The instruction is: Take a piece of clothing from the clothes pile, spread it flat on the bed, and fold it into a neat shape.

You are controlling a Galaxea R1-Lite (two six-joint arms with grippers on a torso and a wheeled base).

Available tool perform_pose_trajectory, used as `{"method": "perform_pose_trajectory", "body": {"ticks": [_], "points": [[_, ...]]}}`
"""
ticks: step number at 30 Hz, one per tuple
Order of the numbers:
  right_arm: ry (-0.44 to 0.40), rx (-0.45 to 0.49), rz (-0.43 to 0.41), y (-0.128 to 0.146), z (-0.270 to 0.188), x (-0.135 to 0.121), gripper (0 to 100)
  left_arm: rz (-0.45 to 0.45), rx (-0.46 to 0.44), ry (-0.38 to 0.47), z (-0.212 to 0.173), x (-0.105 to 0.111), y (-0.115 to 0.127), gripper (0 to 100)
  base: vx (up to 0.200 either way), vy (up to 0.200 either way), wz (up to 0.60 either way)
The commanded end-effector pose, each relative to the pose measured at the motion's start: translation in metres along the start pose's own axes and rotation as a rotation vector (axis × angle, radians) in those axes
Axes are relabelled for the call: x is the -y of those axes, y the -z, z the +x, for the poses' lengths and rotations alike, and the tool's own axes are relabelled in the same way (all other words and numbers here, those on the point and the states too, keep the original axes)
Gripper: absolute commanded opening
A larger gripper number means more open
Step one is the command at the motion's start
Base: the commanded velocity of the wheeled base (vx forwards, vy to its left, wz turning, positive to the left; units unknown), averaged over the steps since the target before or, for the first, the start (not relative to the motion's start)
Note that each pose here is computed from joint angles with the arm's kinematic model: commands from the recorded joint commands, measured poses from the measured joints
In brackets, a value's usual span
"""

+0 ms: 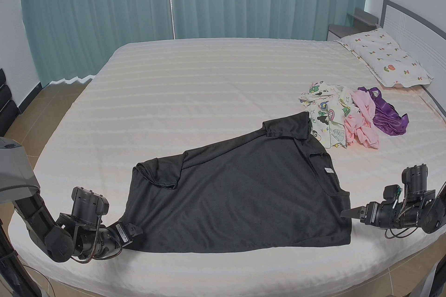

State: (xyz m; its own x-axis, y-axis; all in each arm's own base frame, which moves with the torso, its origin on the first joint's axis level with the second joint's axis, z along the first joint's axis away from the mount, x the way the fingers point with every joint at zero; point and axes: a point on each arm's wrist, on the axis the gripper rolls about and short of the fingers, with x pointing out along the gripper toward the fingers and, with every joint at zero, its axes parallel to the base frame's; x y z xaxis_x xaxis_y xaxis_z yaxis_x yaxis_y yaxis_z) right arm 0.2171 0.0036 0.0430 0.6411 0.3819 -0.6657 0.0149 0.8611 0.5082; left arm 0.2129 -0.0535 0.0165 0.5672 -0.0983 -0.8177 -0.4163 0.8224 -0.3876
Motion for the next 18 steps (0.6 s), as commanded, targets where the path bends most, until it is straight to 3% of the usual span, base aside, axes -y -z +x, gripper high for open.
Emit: {"method": "perform_pose_trajectory", "body": {"ticks": [1,12,18], "points": [[0.0,-0.007,0.0,0.0018,0.0003,-0.0003,100,0.002,0.0,-0.001,0.0,-0.0001,0.0006,100,0.0,0.0,0.0],[0.002,-0.01,0.0,0.0021,0.0009,-0.0002,100,0.011,-0.007,-0.063,0.0011,-0.0033,0.0026,100,0.0,0.0,0.0],[0.001,-0.012,-0.001,0.0027,0.001,-0.0004,100,0.002,0.007,-0.045,0.002,-0.0003,-0.0001,100,0.0,0.0,0.0]]}}
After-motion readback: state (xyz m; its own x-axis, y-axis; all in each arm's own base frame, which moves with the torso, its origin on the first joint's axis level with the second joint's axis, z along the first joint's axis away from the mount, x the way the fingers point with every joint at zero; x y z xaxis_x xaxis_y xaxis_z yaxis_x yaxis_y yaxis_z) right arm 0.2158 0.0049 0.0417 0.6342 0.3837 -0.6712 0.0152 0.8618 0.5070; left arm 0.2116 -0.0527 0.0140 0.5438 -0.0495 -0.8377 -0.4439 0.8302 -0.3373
